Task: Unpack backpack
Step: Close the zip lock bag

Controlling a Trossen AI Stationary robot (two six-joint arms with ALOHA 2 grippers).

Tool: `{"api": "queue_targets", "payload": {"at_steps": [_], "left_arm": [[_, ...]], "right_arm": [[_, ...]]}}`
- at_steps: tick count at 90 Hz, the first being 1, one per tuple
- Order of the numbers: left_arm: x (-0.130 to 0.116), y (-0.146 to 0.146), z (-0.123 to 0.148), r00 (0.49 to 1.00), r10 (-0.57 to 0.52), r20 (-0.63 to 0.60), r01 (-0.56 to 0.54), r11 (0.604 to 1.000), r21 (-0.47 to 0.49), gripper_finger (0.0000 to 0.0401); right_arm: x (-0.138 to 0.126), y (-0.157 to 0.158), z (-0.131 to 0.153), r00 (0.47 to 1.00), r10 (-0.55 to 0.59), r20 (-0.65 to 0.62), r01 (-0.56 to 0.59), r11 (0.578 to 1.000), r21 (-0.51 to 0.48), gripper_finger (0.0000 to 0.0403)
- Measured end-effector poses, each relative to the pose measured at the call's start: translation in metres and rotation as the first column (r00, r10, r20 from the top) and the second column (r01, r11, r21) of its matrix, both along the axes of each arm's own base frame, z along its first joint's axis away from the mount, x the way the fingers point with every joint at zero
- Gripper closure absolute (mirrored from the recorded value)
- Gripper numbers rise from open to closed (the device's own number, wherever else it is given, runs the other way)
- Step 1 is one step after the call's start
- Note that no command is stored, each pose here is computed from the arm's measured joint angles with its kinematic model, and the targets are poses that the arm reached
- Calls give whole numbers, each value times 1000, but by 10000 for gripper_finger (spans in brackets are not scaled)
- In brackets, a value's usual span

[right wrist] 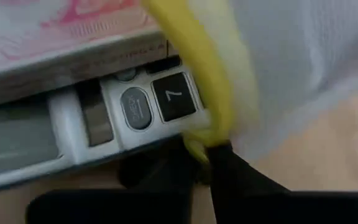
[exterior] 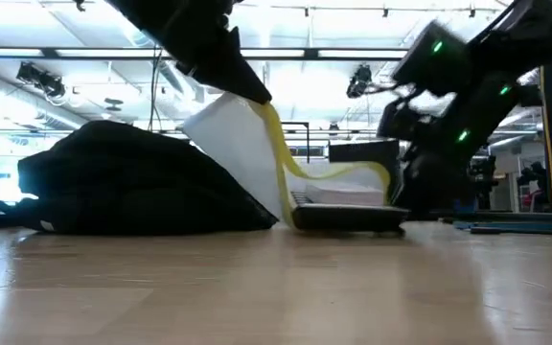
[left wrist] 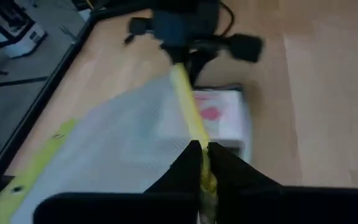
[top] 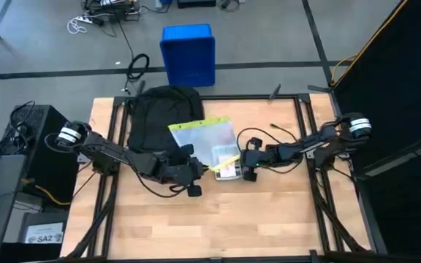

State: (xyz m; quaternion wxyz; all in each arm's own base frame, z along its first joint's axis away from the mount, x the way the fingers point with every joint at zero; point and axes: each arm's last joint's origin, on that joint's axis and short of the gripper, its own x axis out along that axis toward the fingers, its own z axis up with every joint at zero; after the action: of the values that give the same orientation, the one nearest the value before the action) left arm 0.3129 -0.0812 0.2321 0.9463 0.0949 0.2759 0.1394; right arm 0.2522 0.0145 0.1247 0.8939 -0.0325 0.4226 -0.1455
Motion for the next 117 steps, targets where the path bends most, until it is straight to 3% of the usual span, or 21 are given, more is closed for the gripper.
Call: {"api": "queue_targets", "payload": {"at_steps": [45, 99, 117], "left_arm": [[4, 0, 6, 997, 28, 77, -28, 1000, -9, 401], [2, 1, 4, 998, 28, 47, -28, 1000, 1, 401], [2, 1, 3, 999, 28, 35, -29, 1000, 4, 401]], "right_arm": [[-21, 20, 53, 977, -50, 209, 19, 989, 149, 402], [-17, -6, 14, 986, -161, -41, 165, 979, 118, 402], [-18, -11, 14, 983, -176, -45, 180, 979, 97, 390]]}}
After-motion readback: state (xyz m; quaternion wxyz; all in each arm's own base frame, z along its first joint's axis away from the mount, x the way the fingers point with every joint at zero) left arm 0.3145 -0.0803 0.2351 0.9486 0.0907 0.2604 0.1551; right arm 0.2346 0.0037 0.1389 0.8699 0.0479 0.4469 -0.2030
